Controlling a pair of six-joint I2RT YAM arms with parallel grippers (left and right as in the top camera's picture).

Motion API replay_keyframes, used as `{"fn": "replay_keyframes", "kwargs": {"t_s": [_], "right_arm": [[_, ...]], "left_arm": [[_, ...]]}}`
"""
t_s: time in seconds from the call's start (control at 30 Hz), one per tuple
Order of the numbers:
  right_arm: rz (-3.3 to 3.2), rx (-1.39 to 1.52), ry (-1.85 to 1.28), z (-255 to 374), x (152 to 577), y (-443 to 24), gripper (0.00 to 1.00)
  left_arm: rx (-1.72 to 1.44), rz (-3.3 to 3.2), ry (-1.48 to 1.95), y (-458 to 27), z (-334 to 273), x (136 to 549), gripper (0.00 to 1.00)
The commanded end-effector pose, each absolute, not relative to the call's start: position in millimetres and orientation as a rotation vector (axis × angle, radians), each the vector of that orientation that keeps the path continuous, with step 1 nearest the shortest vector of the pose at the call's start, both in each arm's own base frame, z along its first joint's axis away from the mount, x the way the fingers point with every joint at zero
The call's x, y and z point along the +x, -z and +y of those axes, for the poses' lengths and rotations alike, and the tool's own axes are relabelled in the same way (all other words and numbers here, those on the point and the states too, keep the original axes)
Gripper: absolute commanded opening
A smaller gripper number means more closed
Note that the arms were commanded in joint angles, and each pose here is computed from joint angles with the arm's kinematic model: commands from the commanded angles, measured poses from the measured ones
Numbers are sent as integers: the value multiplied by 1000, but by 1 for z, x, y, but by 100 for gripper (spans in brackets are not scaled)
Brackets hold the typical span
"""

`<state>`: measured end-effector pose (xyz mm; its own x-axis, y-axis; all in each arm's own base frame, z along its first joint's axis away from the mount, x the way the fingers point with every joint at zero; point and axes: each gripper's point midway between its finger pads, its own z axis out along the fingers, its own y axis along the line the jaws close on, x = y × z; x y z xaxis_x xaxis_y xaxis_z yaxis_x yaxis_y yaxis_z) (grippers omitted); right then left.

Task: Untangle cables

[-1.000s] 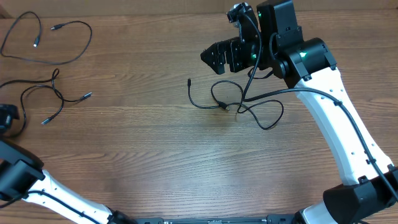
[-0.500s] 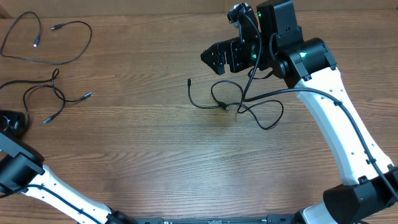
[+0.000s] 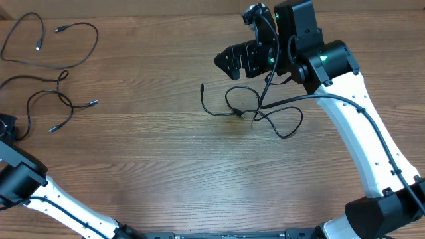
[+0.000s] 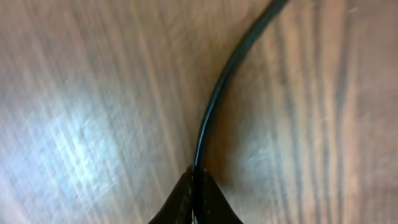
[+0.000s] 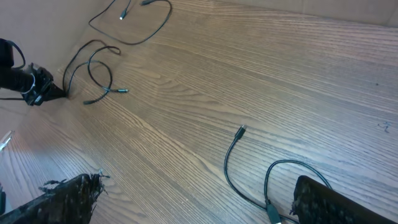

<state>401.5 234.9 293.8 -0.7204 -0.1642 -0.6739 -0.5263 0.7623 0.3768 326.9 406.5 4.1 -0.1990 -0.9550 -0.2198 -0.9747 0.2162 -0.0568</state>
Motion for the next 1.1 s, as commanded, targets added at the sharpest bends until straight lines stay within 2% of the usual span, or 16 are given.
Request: {"fn": "replay_keyframes", "kwargs": {"t_s": [0.0, 0.23, 0.3, 0.43, 0.53, 0.83, 1.07], "right_arm": [[2321, -506, -743, 234, 402, -296, 100], [2342, -505, -742, 233, 399, -293, 100], [2341, -505, -742, 233, 399, -293, 100], [2341, -505, -742, 233, 399, -293, 100], [2341, -505, -741, 233, 399, -293, 100], [2420, -200, -622, 194, 419, -284, 100], [2524, 171, -482, 113, 428, -264, 100]], "left_arm": [[-1676, 2385, 0, 17, 393, 349, 4], [-1618, 2354, 4, 13, 396, 366, 8], [-1610, 2349, 1, 12, 397, 368, 13], [-1606, 2345, -3, 6, 399, 369, 45], [-1609, 2335, -11, -6, 401, 367, 58], [-1572, 2274, -14, -87, 395, 360, 73], [-1360, 2119, 112, -202, 367, 378, 74]]}}
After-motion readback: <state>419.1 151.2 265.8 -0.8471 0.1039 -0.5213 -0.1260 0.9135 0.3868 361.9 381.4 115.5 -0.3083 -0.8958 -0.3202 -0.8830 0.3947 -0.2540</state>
